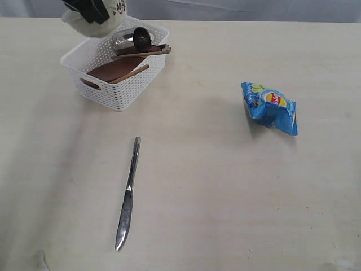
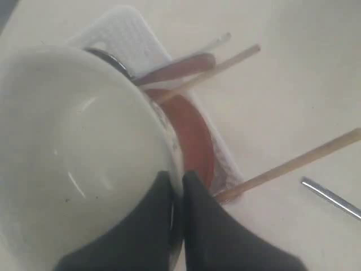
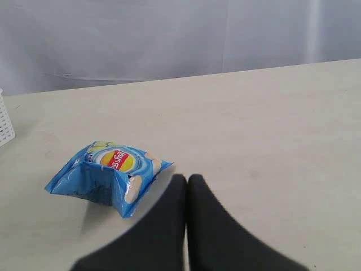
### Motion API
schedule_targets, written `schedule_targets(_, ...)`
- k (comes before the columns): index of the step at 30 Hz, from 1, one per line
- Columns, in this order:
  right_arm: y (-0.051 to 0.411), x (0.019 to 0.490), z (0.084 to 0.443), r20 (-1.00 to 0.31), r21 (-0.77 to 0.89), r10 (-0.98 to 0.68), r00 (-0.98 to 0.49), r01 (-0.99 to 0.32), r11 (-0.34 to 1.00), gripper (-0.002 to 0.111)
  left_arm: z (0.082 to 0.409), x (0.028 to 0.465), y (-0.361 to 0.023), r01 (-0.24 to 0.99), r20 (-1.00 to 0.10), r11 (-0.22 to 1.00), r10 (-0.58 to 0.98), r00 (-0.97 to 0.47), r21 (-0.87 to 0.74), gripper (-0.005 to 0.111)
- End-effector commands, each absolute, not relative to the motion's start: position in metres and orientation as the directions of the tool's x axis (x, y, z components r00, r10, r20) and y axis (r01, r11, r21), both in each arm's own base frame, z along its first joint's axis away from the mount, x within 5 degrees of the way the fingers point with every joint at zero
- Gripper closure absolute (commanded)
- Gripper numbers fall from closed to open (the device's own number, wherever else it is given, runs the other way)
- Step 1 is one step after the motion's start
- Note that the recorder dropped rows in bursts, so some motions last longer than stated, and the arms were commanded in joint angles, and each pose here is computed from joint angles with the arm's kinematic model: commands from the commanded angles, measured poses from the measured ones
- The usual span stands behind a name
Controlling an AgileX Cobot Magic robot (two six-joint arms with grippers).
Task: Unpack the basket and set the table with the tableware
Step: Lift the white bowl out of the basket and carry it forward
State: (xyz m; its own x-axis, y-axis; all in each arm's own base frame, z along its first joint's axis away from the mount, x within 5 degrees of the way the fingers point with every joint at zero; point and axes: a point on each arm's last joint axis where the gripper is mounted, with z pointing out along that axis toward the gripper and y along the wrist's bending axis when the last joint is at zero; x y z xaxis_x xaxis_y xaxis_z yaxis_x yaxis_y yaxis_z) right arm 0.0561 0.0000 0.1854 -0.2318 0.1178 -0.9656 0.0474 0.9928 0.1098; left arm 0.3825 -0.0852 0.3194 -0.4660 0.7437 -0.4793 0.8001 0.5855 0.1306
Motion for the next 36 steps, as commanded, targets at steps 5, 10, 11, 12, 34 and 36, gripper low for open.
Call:
schedule_targets(5, 0.000, 0.056, 0.185, -0.968, 0.105, 0.112, -0.226, 0.043, 0.994, 0.108, 0.404, 0.319, -0.078, 0.771, -0.575, 0.598, 0.717, -0.394, 0.217, 0.107)
schedule_targets(10, 0.000, 0.056, 0.185, -0.968, 0.105, 0.112, -0.226, 0.043, 0.994, 0.108, 0.439, 0.282, -0.080, 0.758, -0.625, 0.585, 0.715, -0.315, 0.287, 0.107)
schedule_targets(11, 0.000, 0.056, 0.185, -0.968, 0.105, 0.112, -0.226, 0.043, 0.994, 0.108, 0.444, 0.275, -0.082, 0.761, -0.631, 0.577, 0.716, -0.298, 0.296, 0.107)
schedule_targets(12, 0.000, 0.056, 0.185, -0.968, 0.105, 0.112, -0.226, 0.043, 0.994, 0.108, 0.448, 0.268, -0.086, 0.769, -0.634, 0.564, 0.720, -0.282, 0.299, 0.107)
schedule_targets(34, 0.000, 0.056, 0.185, -0.968, 0.105, 0.112, -0.226, 0.043, 0.994, 0.108, 0.352, 0.170, -0.227, 0.951, -0.365, 0.162, 0.929, -0.058, 0.262, 0.107)
schedule_targets(36, 0.000, 0.056, 0.185, -0.968, 0.105, 0.112, -0.226, 0.043, 0.994, 0.108, 0.332, 0.166, -0.240, 0.960, -0.351, 0.126, 0.936, -0.032, 0.250, 0.107)
